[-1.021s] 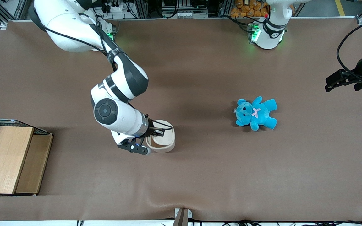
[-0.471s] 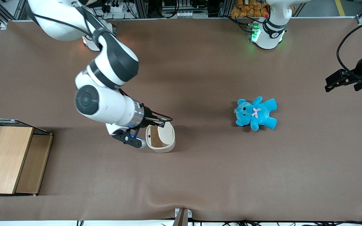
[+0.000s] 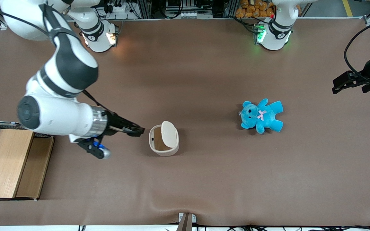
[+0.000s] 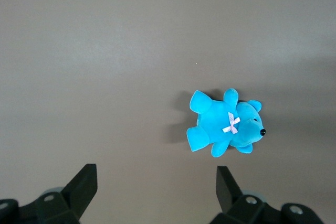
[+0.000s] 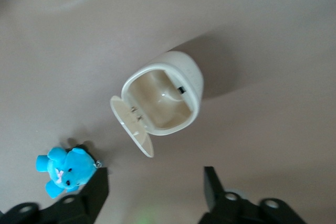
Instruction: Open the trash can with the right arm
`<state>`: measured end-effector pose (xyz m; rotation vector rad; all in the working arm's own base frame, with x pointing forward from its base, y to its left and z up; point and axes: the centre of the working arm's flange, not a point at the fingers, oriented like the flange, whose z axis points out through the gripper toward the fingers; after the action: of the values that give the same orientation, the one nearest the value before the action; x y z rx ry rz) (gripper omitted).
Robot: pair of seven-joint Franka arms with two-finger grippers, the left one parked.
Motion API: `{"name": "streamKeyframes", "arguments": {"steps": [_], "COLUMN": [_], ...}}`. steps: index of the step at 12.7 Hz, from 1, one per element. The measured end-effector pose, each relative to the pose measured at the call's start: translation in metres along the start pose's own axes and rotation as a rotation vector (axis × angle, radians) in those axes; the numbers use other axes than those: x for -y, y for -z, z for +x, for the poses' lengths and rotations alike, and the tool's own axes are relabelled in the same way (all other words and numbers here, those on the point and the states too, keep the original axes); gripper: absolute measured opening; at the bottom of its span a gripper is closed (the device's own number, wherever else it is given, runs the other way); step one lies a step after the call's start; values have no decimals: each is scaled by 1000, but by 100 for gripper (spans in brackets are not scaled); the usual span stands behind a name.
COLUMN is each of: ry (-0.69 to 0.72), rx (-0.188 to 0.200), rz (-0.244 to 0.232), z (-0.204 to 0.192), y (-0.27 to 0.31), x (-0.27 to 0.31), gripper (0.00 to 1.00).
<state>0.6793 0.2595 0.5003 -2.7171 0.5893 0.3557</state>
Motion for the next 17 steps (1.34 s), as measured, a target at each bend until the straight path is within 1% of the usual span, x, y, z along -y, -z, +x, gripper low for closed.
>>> {"name": "streamKeyframes", "arguments": {"steps": [1,2,4,5,7,8,10,11,12,14,15,17], "ry": [34,73,153,184,216,229,272,286,287,271,267,271], "rx": [-13,-15,-4,-13,-85,-105,-121,-117,-117,-130,-144,-196], "rz": [-26,-51,-97,-120,-173,-198,-249,-273,-289,-308,-312,-316], "z": [1,1,7,15,26,25,17,13,8,-9,-22,-44], "y": [14,25,39,45,74,93,132,149,164,184,190,194], "x": [-11,-21,-43,-55,-82,-95,-125,-141,-155,-171,-176,-193], "gripper": [99,100,100,100,100,100,100,100,100,100,100,100]}}
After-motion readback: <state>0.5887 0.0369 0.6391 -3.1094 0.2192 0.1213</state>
